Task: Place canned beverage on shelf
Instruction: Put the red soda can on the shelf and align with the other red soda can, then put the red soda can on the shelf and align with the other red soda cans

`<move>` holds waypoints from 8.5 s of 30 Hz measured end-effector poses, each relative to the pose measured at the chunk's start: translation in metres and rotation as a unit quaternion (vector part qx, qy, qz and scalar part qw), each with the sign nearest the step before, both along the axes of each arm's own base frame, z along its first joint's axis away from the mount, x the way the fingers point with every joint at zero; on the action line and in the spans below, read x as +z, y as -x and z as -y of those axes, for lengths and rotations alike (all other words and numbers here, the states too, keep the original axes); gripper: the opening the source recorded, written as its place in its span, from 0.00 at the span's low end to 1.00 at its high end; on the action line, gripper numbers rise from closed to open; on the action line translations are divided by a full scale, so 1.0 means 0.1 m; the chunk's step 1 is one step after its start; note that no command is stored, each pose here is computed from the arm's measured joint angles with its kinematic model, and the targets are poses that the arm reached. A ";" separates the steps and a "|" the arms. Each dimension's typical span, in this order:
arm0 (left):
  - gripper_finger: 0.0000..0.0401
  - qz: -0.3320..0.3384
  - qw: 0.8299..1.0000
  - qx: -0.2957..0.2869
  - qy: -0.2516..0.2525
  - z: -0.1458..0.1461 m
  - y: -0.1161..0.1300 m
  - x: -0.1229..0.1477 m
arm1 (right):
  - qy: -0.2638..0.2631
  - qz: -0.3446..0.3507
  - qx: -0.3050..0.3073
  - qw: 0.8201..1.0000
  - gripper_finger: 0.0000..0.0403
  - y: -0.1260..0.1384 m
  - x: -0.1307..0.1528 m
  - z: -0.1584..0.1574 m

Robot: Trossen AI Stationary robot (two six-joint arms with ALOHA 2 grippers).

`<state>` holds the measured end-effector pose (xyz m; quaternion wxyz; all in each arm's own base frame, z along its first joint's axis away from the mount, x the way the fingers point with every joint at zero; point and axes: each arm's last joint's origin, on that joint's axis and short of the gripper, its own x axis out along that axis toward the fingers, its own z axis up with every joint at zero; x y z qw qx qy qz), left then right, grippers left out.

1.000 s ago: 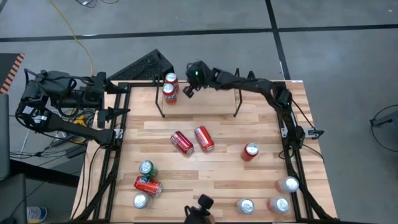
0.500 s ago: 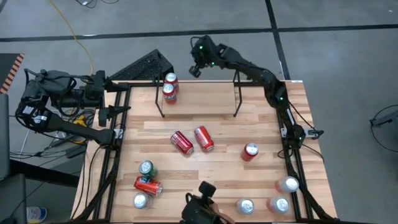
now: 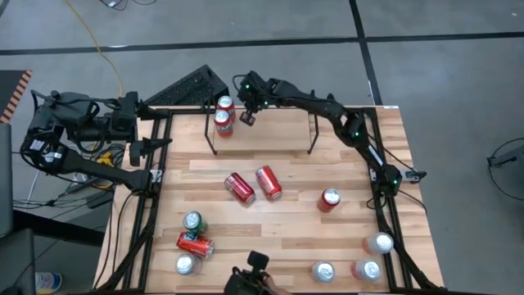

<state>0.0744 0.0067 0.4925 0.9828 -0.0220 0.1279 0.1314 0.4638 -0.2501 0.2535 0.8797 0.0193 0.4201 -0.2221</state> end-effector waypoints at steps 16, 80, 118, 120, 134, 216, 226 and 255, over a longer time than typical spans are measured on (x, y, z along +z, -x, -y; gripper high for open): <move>0.85 -0.007 1.000 0.000 0.004 0.00 0.00 -0.02 | -0.013 0.059 0.030 0.998 0.00 -0.24 -0.21 -0.06; 0.85 -0.022 0.999 0.004 0.048 0.01 0.01 -0.06 | -0.001 0.122 0.096 0.988 0.00 -0.48 0.25 -0.90; 0.85 -0.037 0.997 0.012 0.066 0.01 -0.02 -0.13 | 0.037 0.085 0.100 0.991 0.00 -0.37 0.59 -1.37; 0.85 -0.047 0.996 0.005 0.070 0.01 -0.07 -0.19 | 0.048 0.107 0.110 0.987 0.00 -0.27 0.86 -1.47; 0.85 -0.138 0.971 -0.136 0.138 0.28 -0.61 -0.92 | 0.088 0.078 0.117 0.986 0.00 1.36 2.28 -2.62; 0.85 -0.155 0.954 -0.141 0.214 1.53 -0.72 -1.23 | -0.075 -0.151 -0.144 0.975 0.64 1.59 0.30 -3.84; 0.85 -0.148 0.961 -0.136 0.191 1.52 -0.72 -1.23 | -0.070 -0.211 -0.202 0.954 0.64 1.84 0.29 -4.00; 0.85 -0.121 0.975 -0.109 0.149 1.53 -0.77 -1.24 | -0.096 -0.079 -0.090 0.988 0.64 1.48 0.31 -4.04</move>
